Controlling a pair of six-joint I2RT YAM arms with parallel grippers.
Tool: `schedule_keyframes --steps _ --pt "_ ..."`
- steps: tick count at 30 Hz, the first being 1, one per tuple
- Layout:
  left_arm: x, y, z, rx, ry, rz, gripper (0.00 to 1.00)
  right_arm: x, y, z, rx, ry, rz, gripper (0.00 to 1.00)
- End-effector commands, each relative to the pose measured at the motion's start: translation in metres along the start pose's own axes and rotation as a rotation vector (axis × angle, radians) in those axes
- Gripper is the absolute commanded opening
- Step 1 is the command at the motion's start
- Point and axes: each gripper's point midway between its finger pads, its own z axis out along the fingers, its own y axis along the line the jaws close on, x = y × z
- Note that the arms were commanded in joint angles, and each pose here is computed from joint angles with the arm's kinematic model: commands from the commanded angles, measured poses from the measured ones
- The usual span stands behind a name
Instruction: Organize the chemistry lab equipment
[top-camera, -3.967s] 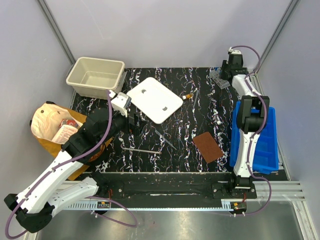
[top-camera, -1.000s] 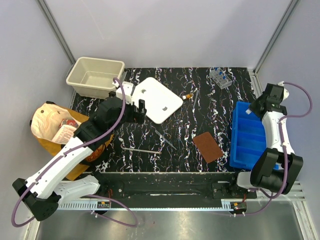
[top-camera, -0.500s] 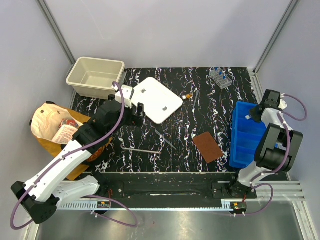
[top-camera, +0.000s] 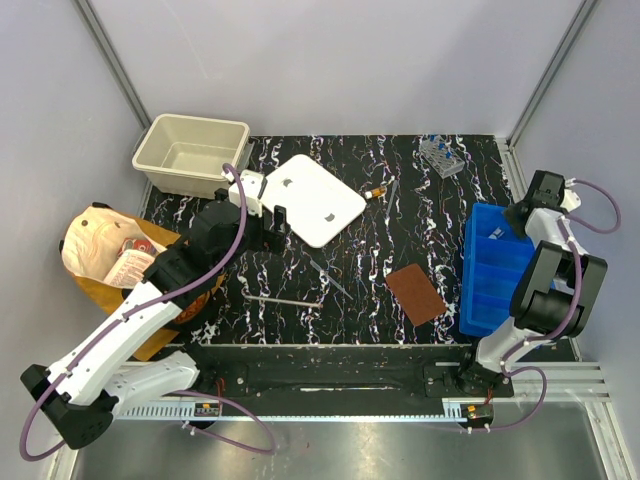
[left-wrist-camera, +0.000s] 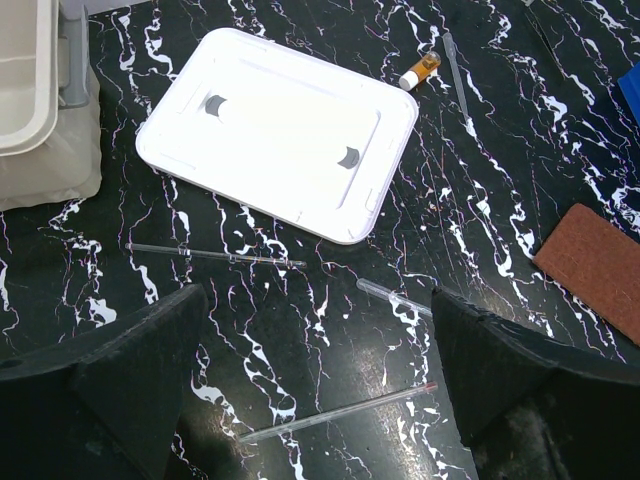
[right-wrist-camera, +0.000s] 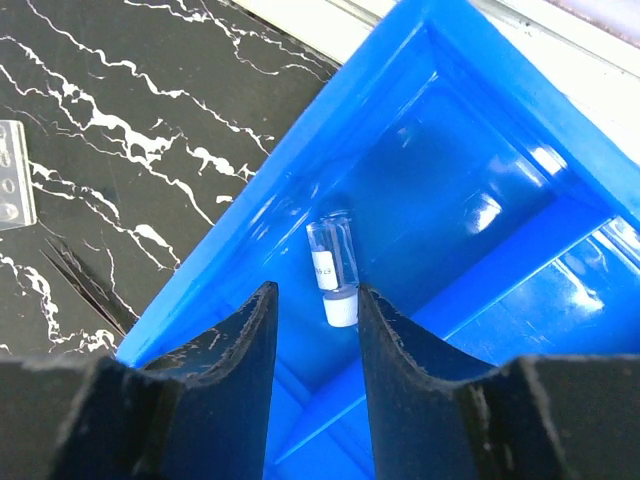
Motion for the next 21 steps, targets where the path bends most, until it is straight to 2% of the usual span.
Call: schedule_keyframes --steps 1,10,12,14,16,19,21 --pt "-0.019 -0.001 -0.004 0.010 -0.075 -0.009 0.99 -0.038 0.027 -0.033 -0.094 -0.080 -0.040 0.43" --pt "-0.018 -0.002 -0.003 0.014 -0.072 -0.011 0.99 -0.032 0.111 -0.107 -0.336 -0.120 -0.160 0.47" --pt "-0.018 -0.001 -0.003 0.011 -0.074 -0.013 0.99 -0.014 0.140 -0.120 -0.388 -0.110 -0.198 0.48" --pt "-0.019 -0.002 -0.004 0.013 -0.076 -0.015 0.99 0.009 0.168 -0.128 -0.435 -0.098 -0.263 0.56" --pt "-0.020 -0.002 -0.005 0.016 -0.079 -0.019 0.99 0.040 0.192 -0.129 -0.452 -0.078 -0.326 0.59" --pt "-0.019 -0.005 -0.004 0.027 -0.074 -0.021 0.99 0.080 0.221 -0.116 -0.482 -0.032 -0.401 0.66" --pt "-0.019 -0.006 -0.005 0.034 -0.076 -0.026 0.99 0.102 0.236 -0.105 -0.485 -0.004 -0.441 0.67"
